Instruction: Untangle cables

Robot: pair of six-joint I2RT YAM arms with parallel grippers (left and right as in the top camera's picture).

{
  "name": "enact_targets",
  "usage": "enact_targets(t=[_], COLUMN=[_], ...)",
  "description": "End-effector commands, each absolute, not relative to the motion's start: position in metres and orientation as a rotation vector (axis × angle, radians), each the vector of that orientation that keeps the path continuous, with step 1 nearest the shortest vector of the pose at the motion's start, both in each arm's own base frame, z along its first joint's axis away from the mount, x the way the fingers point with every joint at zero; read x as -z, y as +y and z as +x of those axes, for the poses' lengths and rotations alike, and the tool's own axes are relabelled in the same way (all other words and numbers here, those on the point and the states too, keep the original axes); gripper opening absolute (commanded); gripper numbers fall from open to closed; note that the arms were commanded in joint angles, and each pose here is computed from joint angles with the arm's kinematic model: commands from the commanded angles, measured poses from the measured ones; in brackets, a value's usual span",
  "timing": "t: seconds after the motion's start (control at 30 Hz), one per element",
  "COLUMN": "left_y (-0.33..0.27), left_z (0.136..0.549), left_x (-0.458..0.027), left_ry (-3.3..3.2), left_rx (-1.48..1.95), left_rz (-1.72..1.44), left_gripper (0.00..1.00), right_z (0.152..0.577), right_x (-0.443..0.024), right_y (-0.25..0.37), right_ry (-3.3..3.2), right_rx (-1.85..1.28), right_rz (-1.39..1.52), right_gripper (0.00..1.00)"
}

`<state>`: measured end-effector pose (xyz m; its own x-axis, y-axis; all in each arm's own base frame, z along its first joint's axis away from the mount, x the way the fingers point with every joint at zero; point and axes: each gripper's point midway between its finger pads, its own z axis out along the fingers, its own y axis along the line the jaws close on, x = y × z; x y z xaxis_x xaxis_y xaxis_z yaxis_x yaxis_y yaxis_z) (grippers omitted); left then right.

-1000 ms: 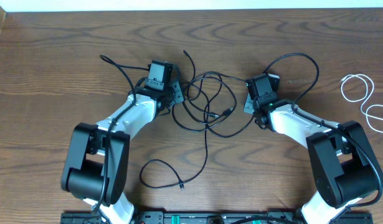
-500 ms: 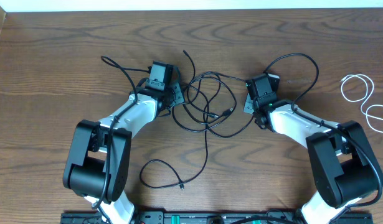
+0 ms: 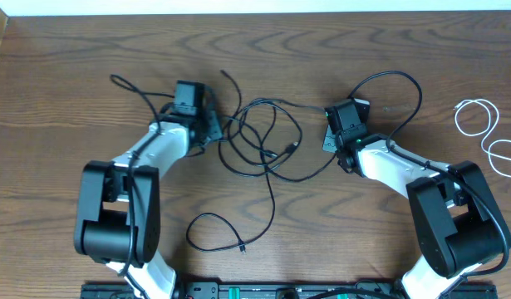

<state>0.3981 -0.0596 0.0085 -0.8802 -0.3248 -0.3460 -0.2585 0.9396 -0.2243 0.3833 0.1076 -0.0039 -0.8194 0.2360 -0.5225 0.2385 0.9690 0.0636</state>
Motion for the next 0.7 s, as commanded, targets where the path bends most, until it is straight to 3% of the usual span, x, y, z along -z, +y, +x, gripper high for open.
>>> enact_targets(t=[0.0, 0.37, 0.57, 0.67], left_y=[-0.030, 0.036, 0.068, 0.078], left_z=[0.399, 0.374, 0.358, 0.352], left_x=[-0.015, -0.006, -0.003, -0.001], left_ry=[2.679, 2.660, 2.613, 2.592], left_rx=[0.199, 0.154, 0.134, 0.128], left_rz=[-0.575, -1.000, -1.226, -1.308], left_gripper=[0.07, 0.08, 0.07, 0.08], right_z=[0.333, 0.317, 0.298, 0.287], right_x=[0.058, 0.058, 0.062, 0.067], right_y=[0.102, 0.045, -0.010, -0.022], right_ry=[2.778, 2.807, 2.874, 2.938], right_rx=[0.080, 0.381, 0.445, 0.326], right_rz=[0.261, 0.301, 0.576, 0.727], right_gripper=[0.01, 0.01, 0.01, 0.01])
